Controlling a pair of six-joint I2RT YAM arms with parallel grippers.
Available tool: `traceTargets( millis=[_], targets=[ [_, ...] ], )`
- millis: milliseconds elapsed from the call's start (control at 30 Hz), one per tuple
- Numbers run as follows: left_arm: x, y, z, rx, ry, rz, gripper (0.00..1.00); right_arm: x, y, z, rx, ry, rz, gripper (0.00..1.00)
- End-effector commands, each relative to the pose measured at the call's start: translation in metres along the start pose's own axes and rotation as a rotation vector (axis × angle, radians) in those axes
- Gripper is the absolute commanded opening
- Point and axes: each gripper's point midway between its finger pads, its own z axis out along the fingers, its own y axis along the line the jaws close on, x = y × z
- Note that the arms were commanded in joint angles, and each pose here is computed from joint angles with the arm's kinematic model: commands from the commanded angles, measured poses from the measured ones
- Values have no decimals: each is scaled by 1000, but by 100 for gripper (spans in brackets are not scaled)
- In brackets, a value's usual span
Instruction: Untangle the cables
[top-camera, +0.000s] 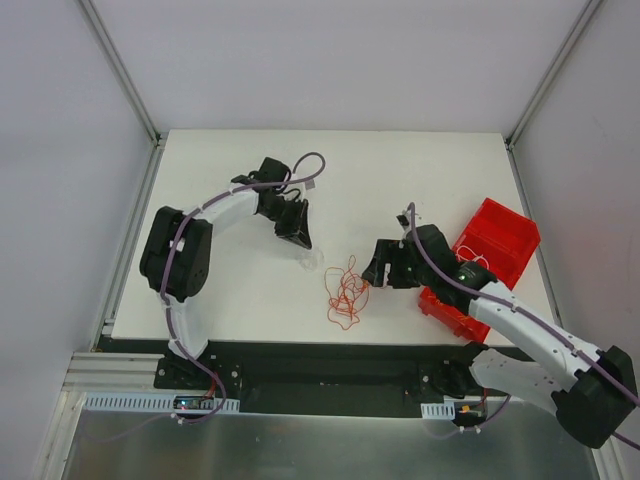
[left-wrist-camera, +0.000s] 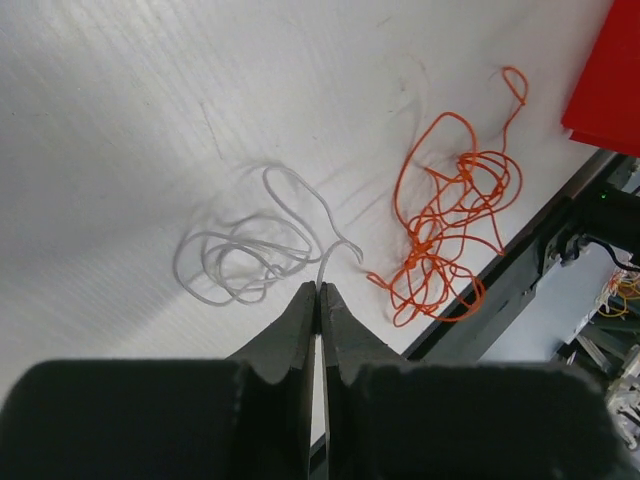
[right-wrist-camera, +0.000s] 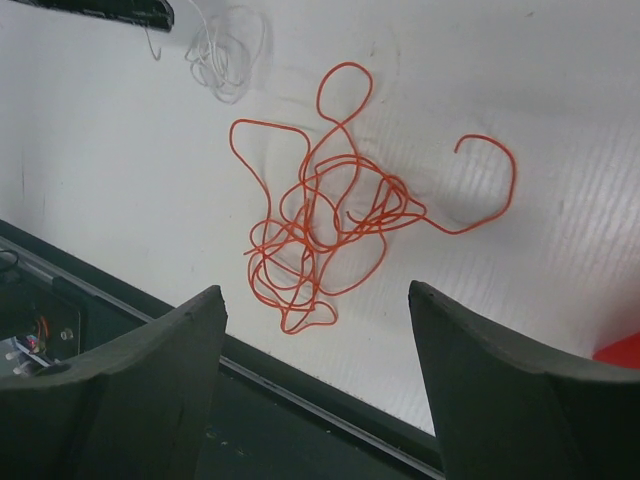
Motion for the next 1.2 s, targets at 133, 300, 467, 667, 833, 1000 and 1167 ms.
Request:
traceTargets(
  millis=[133,300,467,667,833,1000,1167],
  targets=[
    [-10,-87,-84,149,-208,181,0,-15,58,25,-97,-93,-52,76],
    [0,-122,-111,202,-286,277,0,-45,76,30,-76,-198,-79,76],
    [5,-145,-138,244,-372,351,0,-75,95,30,-104,-290,-92,77],
    [13,-169,-165,307,-453,423,0,-98,102,33,-105,-384,-44,77],
    [21,-181,-176,326,-485,464,0,-82,134,52,-255,-292,-4,75],
    [26,-188,-179,343,-493,485,0,-81,143,67,-292,-304,30,75],
    [29,-193,-182,358,-508,510,0,-74,146,91,-278,-250,80,59]
  ],
)
